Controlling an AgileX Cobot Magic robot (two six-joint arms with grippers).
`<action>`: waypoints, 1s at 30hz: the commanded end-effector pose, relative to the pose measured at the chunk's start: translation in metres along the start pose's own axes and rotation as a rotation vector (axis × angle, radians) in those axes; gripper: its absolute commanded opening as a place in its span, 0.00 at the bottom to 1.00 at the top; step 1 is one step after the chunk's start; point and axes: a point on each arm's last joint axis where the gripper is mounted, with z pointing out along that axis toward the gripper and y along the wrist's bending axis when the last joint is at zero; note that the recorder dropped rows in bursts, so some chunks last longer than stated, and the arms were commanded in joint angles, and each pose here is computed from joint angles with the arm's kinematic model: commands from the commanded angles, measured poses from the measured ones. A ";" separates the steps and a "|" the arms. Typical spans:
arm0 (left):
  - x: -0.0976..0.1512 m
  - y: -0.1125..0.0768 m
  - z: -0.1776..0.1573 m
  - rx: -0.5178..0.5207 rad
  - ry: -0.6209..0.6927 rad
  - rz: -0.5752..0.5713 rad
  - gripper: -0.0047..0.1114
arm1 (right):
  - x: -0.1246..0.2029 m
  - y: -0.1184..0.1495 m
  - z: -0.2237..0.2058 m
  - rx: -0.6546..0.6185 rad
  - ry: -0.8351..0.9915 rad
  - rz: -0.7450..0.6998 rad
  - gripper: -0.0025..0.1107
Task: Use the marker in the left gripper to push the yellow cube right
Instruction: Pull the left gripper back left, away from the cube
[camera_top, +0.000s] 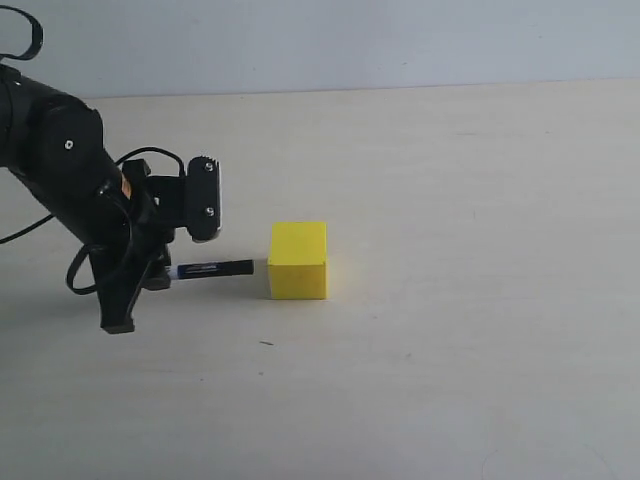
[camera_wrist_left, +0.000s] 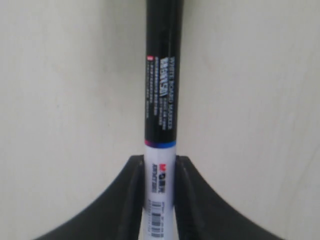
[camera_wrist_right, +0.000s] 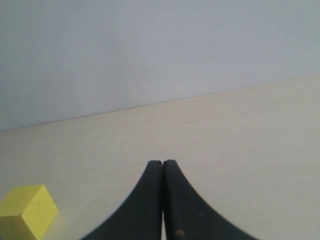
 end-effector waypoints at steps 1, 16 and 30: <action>0.017 0.008 -0.005 -0.014 0.077 -0.012 0.04 | 0.001 0.000 0.000 0.001 -0.003 -0.010 0.02; 0.092 0.032 -0.012 -0.035 0.257 -0.157 0.04 | 0.001 0.000 0.000 0.001 -0.003 -0.010 0.02; 0.047 0.031 -0.001 -0.126 0.126 0.006 0.04 | 0.001 0.000 0.000 0.001 -0.003 -0.010 0.02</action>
